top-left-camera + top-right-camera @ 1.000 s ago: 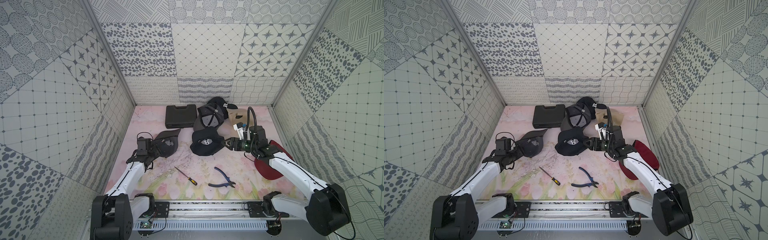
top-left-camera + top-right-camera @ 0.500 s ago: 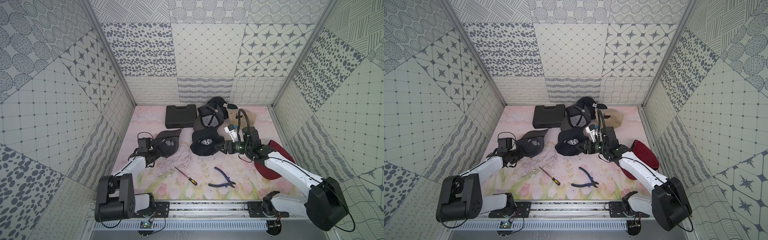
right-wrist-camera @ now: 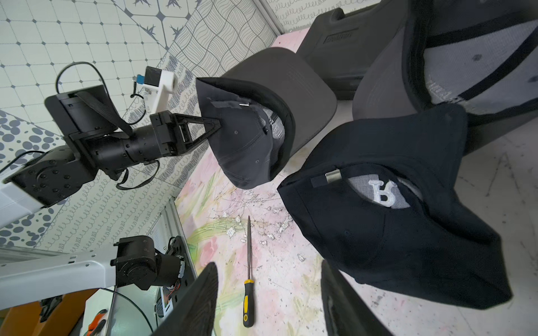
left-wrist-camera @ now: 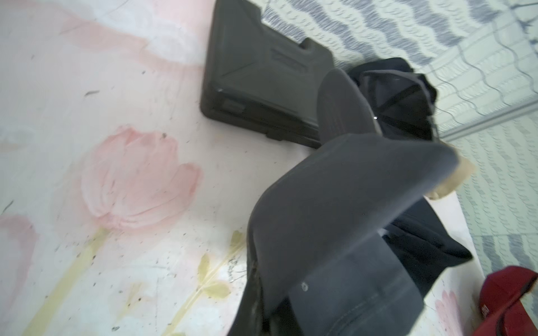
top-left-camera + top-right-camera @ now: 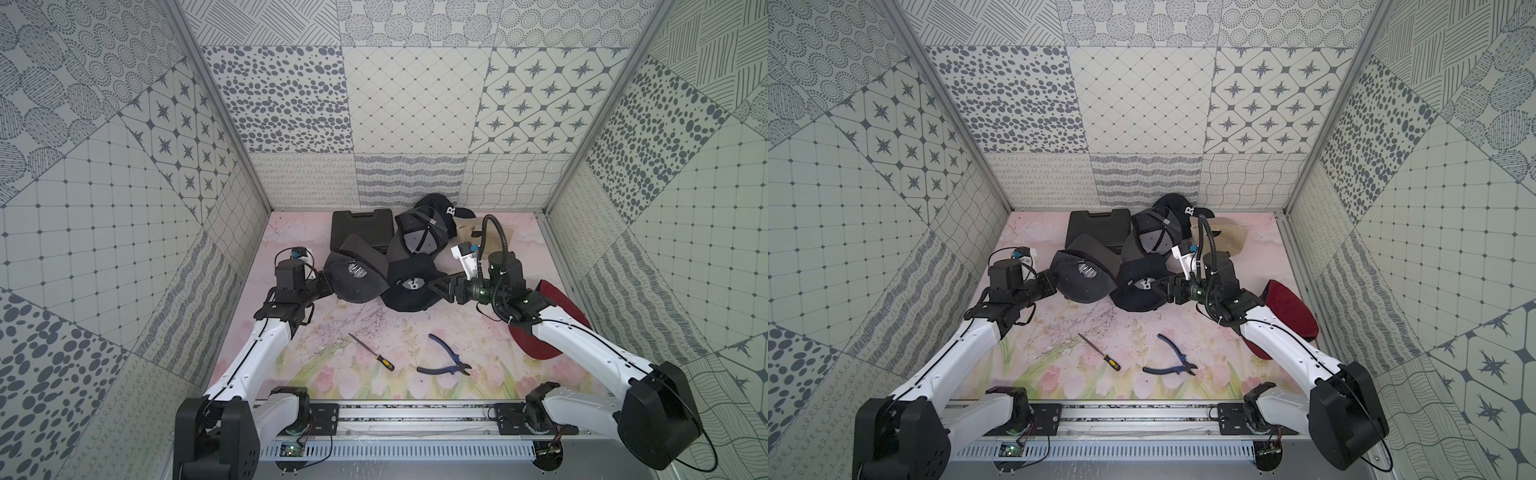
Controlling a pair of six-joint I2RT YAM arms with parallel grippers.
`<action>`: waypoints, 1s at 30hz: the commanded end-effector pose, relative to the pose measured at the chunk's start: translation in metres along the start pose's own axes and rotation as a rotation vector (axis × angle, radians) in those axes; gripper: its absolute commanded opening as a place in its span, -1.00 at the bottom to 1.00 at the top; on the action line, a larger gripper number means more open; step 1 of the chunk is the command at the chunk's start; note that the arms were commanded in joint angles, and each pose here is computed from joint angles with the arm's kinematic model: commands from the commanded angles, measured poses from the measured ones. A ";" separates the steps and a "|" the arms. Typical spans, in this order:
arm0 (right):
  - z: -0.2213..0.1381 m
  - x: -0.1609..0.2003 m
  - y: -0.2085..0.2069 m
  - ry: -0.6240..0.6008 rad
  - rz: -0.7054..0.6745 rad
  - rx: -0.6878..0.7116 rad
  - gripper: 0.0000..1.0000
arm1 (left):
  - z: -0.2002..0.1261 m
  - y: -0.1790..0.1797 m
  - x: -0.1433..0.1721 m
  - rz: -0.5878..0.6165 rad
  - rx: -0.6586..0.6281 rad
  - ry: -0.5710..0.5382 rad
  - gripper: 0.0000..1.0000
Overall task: Open the adjustable buckle of the baseball cap
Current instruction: Pick up the baseball cap from the center of the board.
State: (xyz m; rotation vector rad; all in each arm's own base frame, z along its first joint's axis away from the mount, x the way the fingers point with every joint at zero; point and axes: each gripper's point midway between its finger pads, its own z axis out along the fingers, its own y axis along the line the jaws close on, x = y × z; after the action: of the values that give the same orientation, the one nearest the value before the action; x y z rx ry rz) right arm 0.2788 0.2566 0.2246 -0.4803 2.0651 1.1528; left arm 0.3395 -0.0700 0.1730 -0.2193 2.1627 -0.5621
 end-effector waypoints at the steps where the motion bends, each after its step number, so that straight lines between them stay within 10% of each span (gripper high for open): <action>1: -0.011 -0.043 0.027 -0.132 -0.170 -0.042 0.17 | -0.017 -0.057 -0.028 0.234 0.172 -0.082 -1.00; 17: -0.008 -0.065 0.057 -0.157 -0.349 -0.059 0.03 | -0.006 -0.189 -0.020 0.551 0.434 0.064 -1.00; 30: 0.011 -0.064 0.036 -0.139 -0.403 0.092 -0.01 | -0.005 -0.222 0.000 0.629 0.502 0.126 -1.00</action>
State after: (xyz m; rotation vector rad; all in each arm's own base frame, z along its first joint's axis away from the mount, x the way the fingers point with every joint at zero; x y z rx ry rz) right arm 0.2940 0.2872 0.2821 -0.7215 1.8182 0.9145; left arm 0.3336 -0.2544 0.2687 0.6762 2.0294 -0.7098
